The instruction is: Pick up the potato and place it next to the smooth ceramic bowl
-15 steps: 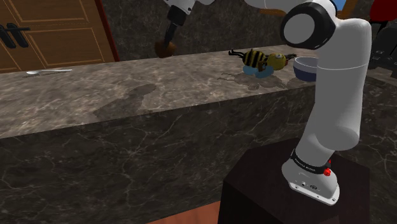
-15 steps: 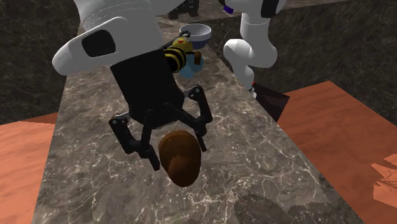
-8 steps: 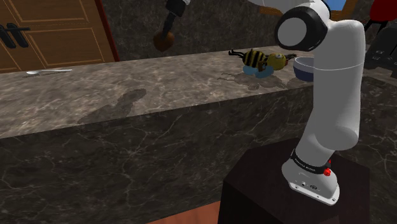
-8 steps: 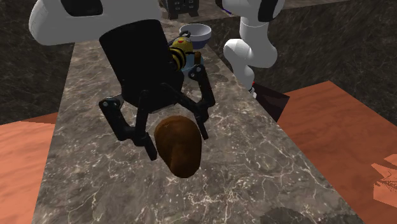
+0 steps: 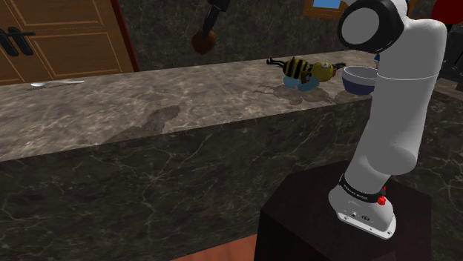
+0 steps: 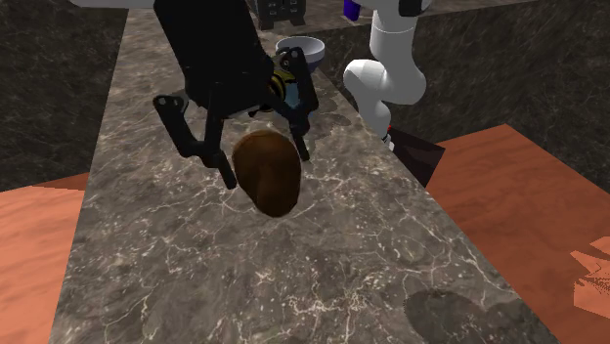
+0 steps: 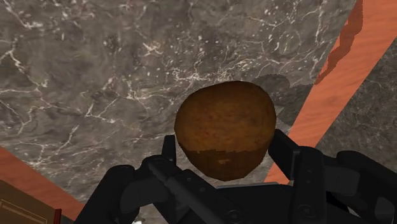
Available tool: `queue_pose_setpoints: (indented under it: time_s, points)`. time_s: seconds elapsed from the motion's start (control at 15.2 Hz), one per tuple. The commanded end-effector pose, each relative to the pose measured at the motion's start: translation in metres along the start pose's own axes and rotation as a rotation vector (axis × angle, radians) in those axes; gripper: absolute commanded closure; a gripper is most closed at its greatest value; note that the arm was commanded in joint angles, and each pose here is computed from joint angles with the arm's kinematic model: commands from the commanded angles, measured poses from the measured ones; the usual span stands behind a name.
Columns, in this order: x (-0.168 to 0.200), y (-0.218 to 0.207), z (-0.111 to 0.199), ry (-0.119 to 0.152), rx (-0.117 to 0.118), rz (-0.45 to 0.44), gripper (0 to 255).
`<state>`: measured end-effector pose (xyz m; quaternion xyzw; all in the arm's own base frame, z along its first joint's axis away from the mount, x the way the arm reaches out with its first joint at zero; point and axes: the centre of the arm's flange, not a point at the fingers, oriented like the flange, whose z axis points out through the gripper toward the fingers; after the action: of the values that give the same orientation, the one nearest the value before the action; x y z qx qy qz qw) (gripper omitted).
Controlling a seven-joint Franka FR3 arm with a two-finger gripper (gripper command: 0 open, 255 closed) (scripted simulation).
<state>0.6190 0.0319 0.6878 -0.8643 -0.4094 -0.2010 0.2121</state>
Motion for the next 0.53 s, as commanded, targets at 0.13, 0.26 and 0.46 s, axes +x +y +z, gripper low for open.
queue_pose_setpoints:
  time_s: [0.13, 0.26, 0.46]
  points:
    - [-0.046, -0.005, -0.027, 0.0, 0.001, 0.0, 255]
    - [-0.069, -0.008, -0.04, 0.0, 0.001, 0.0, 255]
    - [-0.103, -0.012, -0.06, 0.0, 0.001, 0.0, 255]
